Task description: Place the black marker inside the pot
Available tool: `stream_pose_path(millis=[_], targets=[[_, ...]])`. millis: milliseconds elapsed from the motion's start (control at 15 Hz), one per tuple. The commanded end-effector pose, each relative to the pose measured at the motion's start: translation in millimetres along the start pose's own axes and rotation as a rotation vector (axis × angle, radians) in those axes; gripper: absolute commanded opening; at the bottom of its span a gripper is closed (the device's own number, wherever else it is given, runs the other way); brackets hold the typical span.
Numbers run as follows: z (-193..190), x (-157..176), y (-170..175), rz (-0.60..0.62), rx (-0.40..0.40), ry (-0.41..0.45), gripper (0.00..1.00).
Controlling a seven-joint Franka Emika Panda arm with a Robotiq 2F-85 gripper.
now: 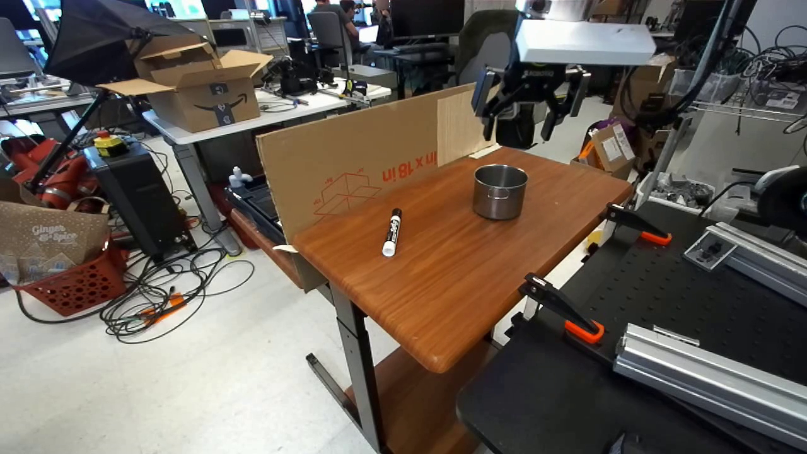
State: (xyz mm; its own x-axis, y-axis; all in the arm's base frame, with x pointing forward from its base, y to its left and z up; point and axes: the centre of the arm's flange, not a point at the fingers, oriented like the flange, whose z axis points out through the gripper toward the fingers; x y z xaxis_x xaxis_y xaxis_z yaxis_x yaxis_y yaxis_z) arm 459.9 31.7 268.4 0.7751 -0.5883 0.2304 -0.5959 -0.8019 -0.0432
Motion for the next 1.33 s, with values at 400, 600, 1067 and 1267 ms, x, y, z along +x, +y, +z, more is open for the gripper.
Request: stream_pose_path(millis=[400, 600, 1067, 1267], targets=[[63.3, 20.4, -108.0, 0.088, 0.088, -0.064, 1.00], [82.7, 24.2, -133.1, 0.104, 0.094, -0.088, 1.00], [121.1, 3.2, -182.1, 0.096, 0.103, -0.153, 1.00], [133.0, 0.9, -186.9, 0.094, 0.104, -0.173, 1.00]])
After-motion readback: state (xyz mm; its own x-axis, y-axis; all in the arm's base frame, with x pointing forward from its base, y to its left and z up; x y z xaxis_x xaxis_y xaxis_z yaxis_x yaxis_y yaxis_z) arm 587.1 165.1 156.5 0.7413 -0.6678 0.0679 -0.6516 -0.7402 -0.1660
